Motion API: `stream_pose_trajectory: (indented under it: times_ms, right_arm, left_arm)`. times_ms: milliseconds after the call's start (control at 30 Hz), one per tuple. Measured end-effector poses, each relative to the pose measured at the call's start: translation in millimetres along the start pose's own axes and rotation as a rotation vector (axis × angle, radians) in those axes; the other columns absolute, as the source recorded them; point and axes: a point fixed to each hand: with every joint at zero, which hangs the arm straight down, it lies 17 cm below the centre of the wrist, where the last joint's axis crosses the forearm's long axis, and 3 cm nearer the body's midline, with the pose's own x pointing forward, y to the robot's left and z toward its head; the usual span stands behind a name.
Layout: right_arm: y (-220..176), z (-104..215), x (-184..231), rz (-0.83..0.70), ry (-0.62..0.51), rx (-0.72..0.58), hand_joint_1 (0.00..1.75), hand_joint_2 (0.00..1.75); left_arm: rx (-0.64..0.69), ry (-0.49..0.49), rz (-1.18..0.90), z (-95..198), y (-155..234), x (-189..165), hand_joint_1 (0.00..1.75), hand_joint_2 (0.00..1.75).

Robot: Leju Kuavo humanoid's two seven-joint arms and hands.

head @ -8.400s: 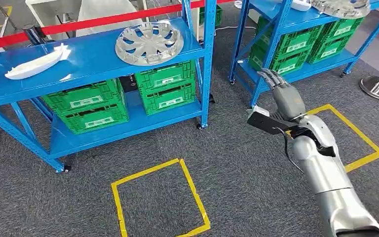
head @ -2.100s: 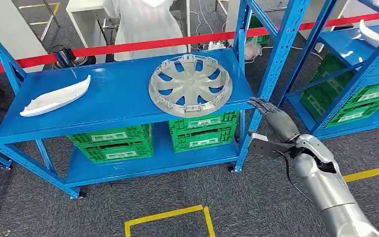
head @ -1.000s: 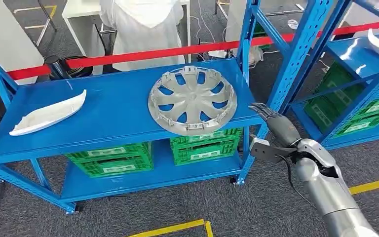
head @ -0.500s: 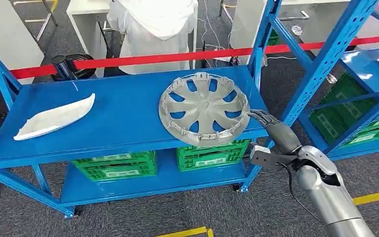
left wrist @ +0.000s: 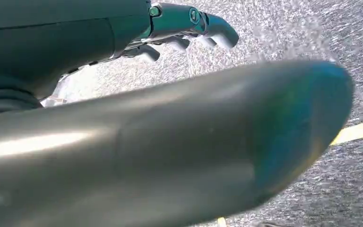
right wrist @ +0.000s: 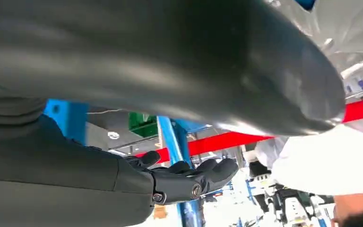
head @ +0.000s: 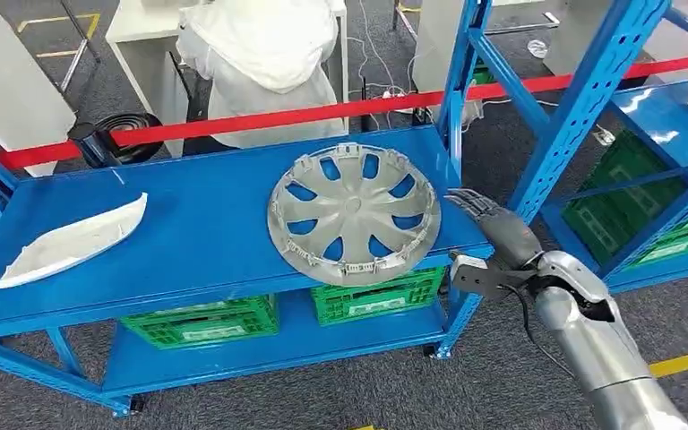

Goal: Take the parts from the cabinet and place them on the table.

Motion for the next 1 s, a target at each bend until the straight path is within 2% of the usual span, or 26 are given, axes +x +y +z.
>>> stream_pose_trajectory:
  times_ms: [333, 467, 800, 833, 1000]
  right_arm:
    - [15, -43, 22, -0.001, -0.052, 0.073, 0.0, 0.0]
    - [36, -42, 22, -0.009, -0.048, 0.116, 0.0, 0.0]
    - [44, -41, 25, -0.018, -0.05, 0.127, 0.0, 0.0]
    - [44, -41, 25, -0.019, -0.05, 0.13, 0.0, 1.75]
    - [53, -45, 33, -0.021, -0.065, 0.155, 0.0, 1.75]
  left_arm:
    - [-0.001, 0.015, 0.012, 2, -3, 2, 0.0, 0.0]
    - [-0.001, 0.015, 0.002, 3, -5, 1, 0.0, 0.0]
    - [0.0, -0.011, -0.013, 5, -8, 7, 0.0, 0.0]
    - [0.0, -0.012, -0.014, 5, -8, 7, 0.0, 0.0]
    - [-0.002, -0.014, -0.015, 5, -9, 8, 0.0, 0.0]
